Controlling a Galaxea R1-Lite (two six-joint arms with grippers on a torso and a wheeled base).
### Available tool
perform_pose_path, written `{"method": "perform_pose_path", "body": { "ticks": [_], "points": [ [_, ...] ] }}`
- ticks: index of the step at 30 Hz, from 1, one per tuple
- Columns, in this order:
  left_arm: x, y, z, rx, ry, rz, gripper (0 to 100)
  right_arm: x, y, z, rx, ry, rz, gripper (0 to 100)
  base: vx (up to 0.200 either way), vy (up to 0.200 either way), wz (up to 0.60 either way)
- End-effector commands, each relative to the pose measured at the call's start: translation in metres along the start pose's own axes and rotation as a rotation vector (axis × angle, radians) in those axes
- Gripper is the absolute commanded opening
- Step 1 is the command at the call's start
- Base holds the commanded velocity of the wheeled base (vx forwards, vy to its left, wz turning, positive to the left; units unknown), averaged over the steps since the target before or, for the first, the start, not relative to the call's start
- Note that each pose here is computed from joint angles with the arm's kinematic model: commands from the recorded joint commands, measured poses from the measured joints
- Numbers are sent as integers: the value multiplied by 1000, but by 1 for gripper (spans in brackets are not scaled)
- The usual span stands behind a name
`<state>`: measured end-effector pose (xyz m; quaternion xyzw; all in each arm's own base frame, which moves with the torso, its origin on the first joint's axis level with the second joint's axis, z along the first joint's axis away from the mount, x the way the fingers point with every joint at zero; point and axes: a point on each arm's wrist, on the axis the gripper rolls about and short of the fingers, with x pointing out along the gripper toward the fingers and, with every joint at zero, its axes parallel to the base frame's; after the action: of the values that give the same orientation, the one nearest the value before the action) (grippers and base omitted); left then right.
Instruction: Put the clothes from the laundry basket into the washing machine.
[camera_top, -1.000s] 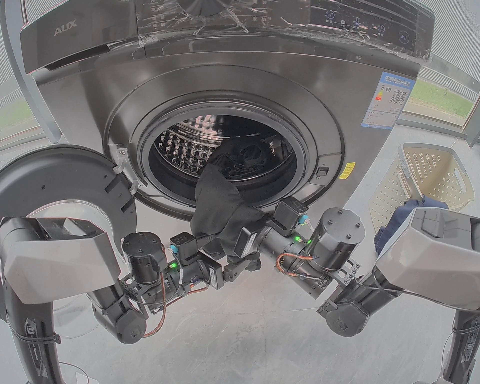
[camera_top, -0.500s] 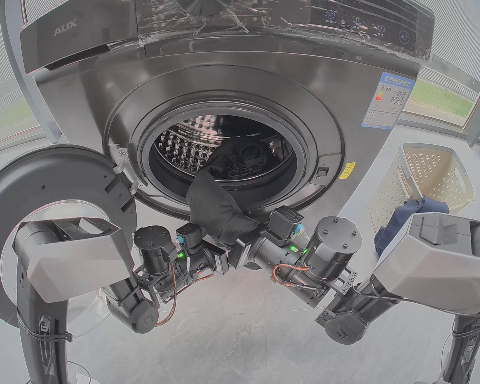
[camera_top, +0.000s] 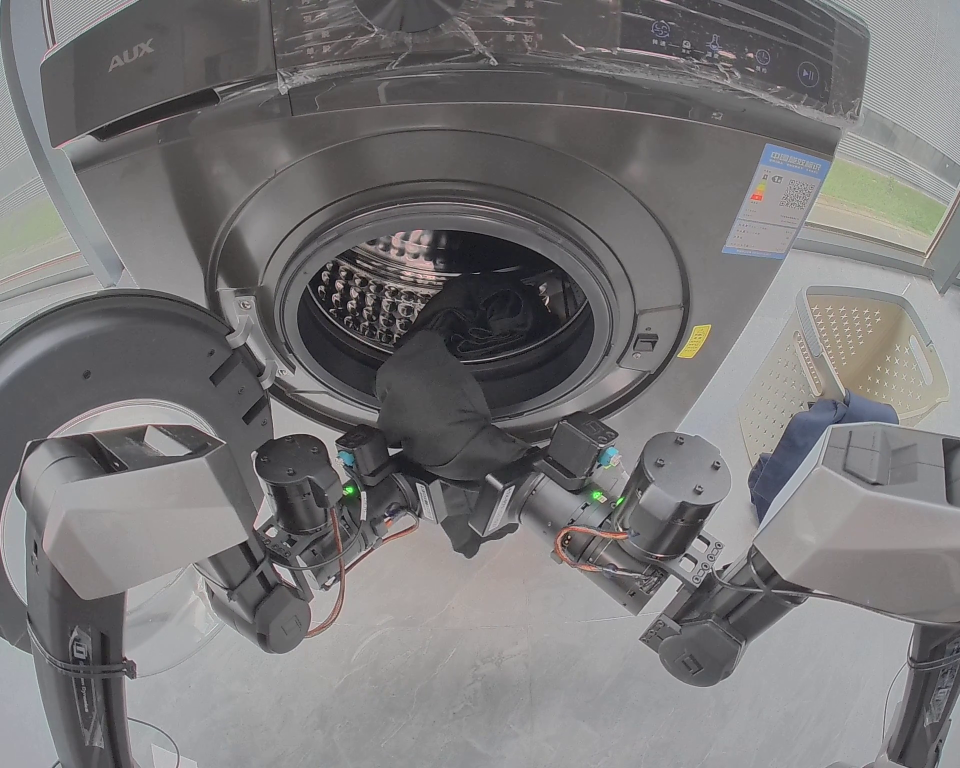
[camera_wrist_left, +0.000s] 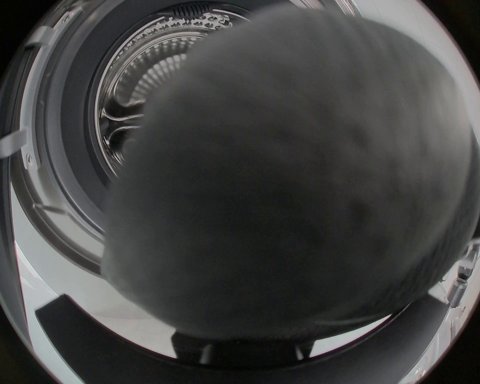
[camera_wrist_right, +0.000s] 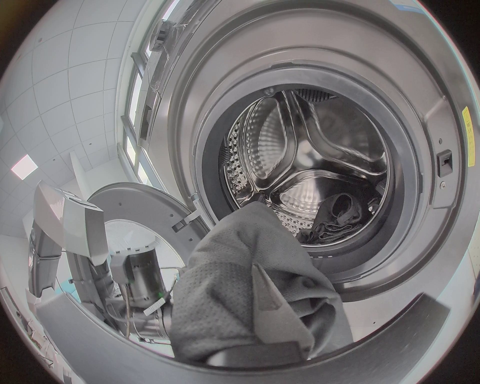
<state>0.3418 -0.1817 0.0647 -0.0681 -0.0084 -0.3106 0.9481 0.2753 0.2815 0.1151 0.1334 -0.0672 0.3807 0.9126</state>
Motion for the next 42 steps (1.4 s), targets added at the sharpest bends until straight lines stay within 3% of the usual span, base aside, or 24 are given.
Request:
{"method": "perform_pose_path", "body": {
  "ticks": [1,6,10,23,24,28,36,42],
  "points": [
    [-6,2,19,4,-43,8,0,-2,-9,1,-1,3,-27,0,0,0,0],
    [-22,-4,44,-25,-81,-4,0,-2,-25,-4,-7,11,-93,0,0,0,0],
    [-34,-9,59,-27,-103,-14,0,-2,-32,-16,-10,40,-113,0,0,0,0],
    [-44,-14,55,-32,-70,-21,0,-2,-26,-17,-12,42,-91,0,0,0,0],
    [-44,-15,56,-32,-73,-22,0,-2,-25,-14,-9,36,-89,100,0,0,0],
    [-54,-18,59,-30,-63,-26,0,-14,-21,3,-9,34,-74,100,0,0,0],
    [-99,-24,53,-43,36,-11,0,-104,-14,6,-80,289,71,100,0,0,0],
    [-112,-26,59,-41,36,-22,0,-126,-16,12,-87,320,54,100,0,0,0]
  ]
}}
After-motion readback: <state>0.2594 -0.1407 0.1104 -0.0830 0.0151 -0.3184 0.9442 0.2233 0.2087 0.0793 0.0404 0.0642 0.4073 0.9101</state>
